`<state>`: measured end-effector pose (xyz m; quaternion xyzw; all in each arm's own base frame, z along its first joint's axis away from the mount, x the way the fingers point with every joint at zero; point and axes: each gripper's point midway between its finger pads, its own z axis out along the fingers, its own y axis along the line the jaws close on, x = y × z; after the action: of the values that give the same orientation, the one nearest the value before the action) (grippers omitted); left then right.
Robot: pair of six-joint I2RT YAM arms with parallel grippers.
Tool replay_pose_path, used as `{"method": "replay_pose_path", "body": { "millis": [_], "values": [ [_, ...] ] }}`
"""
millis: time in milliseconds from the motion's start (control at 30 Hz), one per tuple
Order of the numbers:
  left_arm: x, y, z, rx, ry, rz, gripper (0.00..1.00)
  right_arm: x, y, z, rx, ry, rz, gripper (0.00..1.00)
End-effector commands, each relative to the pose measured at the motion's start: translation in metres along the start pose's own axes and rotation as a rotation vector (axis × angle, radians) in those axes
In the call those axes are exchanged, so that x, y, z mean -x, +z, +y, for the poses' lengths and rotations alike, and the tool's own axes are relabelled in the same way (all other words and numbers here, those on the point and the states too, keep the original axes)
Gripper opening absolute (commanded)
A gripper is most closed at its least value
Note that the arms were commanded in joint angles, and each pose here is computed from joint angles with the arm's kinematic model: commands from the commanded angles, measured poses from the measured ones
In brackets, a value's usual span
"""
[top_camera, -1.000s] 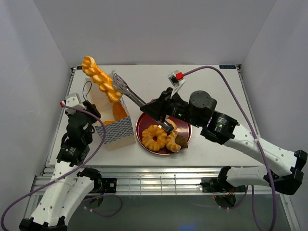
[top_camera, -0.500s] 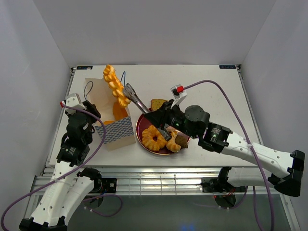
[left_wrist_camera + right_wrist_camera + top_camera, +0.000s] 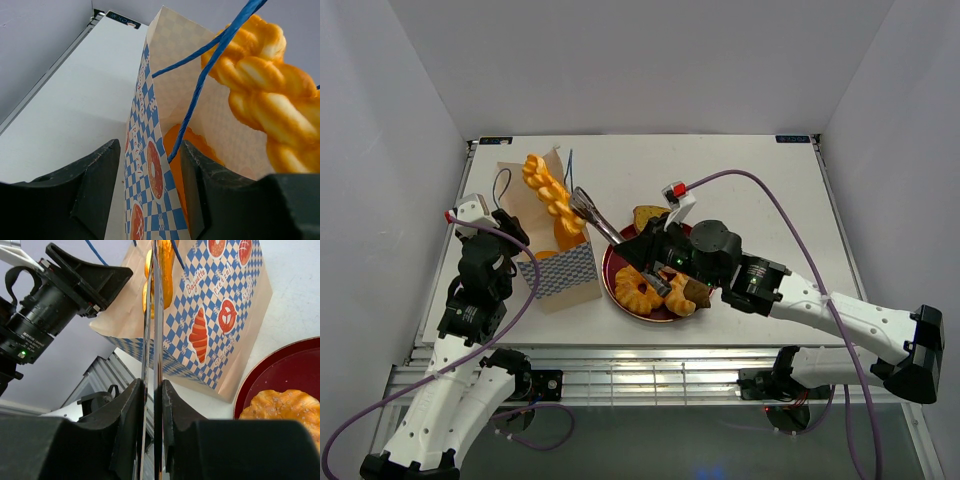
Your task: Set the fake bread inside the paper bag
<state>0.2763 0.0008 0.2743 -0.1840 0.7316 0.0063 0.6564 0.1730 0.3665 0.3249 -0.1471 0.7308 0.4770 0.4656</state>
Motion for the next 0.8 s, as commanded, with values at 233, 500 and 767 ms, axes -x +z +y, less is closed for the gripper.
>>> {"method": "replay_pose_path", "body": {
  "millis": [233,500,767],
  "values": [
    [-0.001,-0.001,0.0,0.001,0.013,0.013,0.62,0.017,-0.003,0.028,0.095,-0.012,-0.017,0.08],
    [-0.002,-0.001,0.0,-0.001,0.011,0.013,0.62,0.02,-0.003,0.032,0.1,-0.042,0.001,0.35],
    [-0.001,-0.001,0.0,-0.002,0.01,0.013,0.62,0.023,-0.001,0.036,0.102,-0.053,0.006,0.44]
  ]
}}
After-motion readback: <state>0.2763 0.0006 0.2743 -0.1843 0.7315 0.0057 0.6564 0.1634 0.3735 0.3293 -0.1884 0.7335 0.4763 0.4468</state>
